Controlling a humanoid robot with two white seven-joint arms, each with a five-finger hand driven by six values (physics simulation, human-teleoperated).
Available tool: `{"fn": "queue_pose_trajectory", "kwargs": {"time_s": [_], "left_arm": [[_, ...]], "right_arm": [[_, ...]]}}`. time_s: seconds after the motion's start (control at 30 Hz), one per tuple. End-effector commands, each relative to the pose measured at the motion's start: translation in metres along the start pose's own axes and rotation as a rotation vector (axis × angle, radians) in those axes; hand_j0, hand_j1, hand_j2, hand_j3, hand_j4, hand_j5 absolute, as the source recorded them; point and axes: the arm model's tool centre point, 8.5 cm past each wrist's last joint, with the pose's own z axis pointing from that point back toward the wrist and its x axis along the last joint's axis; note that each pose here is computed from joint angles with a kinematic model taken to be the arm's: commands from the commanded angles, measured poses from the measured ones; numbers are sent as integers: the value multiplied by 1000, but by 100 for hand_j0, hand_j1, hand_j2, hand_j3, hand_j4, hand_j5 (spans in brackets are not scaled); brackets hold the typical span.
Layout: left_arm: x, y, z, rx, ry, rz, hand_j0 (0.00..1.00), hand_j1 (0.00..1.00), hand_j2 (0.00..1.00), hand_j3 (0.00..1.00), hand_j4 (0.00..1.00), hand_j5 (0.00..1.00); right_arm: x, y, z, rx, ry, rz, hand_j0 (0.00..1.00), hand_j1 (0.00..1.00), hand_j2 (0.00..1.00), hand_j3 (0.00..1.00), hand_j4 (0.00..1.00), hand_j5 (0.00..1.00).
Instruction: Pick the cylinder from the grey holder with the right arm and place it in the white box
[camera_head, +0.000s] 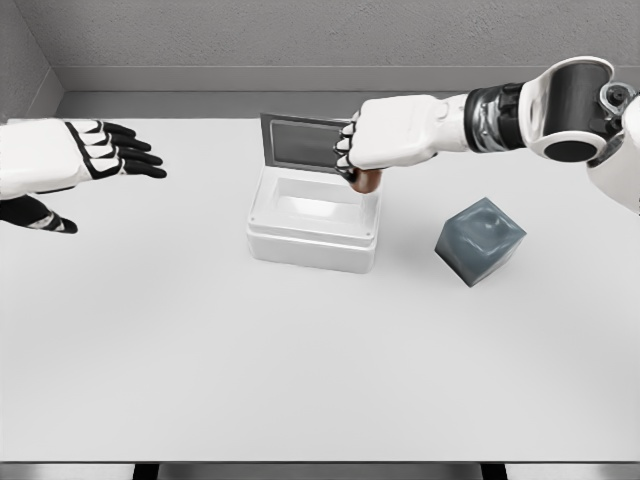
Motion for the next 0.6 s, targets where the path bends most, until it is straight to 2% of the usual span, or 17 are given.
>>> {"fn": "queue_pose_trajectory", "kwargs": {"time_s": [0.0,0.2,0.23,0.3,0.33,0.5,0.57], "left_arm": [[2,-7,-10,4,-26,25,100,100,100,100,100,100],[3,-5,-8,2,-25,22,100,100,100,100,100,100],[2,-1,-8,9,-24,13,100,100,100,100,100,100],[3,-3,-10,11,-29,17,100,100,100,100,100,100],[2,-3,-10,9,-27,16,100,100,100,100,100,100],[3,-5,-11,6,-34,22,100,100,100,100,100,100],[3,-5,-12,5,-34,23,100,100,100,100,100,100]], "right_arm": [[1,2,-8,8,-6,-7,46,46,46,46,46,46],[-3,5,-19,14,-8,-29,47,47,47,47,47,47],[-4,3,-18,18,-2,-21,52,52,52,52,52,52],[-4,3,-18,20,0,-15,89,89,89,89,89,89],[-4,3,-18,19,1,-14,99,99,99,99,99,99],[-5,-1,-16,7,5,-9,99,99,99,99,99,99],[2,-9,-10,-10,-8,21,99,99,99,99,99,99]]}}
